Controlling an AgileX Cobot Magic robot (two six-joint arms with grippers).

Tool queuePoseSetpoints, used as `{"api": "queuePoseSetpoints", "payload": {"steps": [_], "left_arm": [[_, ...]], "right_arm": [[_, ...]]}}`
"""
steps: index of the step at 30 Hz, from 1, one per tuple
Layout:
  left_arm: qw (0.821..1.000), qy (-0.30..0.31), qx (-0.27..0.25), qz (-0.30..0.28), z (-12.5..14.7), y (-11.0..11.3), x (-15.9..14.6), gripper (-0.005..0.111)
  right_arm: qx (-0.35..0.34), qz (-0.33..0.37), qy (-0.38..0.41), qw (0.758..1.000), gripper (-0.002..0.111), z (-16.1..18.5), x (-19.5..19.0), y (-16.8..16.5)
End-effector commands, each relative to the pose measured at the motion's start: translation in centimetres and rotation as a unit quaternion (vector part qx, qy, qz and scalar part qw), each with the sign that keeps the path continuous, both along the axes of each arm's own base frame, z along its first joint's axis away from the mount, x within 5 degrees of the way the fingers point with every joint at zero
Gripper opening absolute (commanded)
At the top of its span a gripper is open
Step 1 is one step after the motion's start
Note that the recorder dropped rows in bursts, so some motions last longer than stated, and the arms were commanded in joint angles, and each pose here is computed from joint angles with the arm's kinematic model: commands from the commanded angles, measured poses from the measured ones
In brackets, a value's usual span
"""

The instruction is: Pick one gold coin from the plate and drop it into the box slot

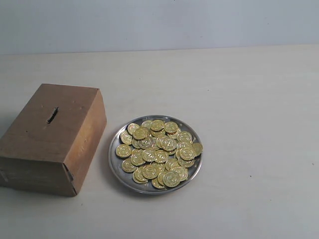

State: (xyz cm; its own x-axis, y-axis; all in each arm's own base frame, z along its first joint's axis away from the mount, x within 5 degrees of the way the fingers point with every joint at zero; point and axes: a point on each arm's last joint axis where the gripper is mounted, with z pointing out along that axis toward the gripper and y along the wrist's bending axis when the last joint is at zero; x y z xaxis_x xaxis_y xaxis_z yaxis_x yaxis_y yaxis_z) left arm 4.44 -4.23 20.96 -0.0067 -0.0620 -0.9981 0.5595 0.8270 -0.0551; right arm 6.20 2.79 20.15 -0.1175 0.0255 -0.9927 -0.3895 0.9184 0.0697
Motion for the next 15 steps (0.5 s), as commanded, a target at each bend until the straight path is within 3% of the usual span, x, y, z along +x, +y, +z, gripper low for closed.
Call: {"api": "queuePoseSetpoints", "payload": {"steps": [1, 6, 9, 15], "left_arm": [[1.000, -0.013, -0.004, 0.001, 0.1, 0.1, -0.2, 0.000], [1.000, -0.015, 0.006, 0.012, 0.0, 0.2, -0.1, 0.000], [0.998, -0.023, 0.038, 0.032, -0.2, 0.3, 0.0, 0.000], [0.979, -0.054, 0.187, 0.067, -1.0, 0.8, 0.3, 0.000]], "right_arm": [[-0.001, -0.064, -0.003, 0.998, 0.000, -0.1, 0.3, -0.8], [0.000, -0.129, -0.005, 0.992, 0.000, -0.1, 0.4, -1.7], [0.001, -0.162, -0.011, 0.987, 0.000, 0.0, 0.4, -2.1], [0.001, -0.188, -0.014, 0.982, 0.000, 0.1, 0.4, -2.5]]}}
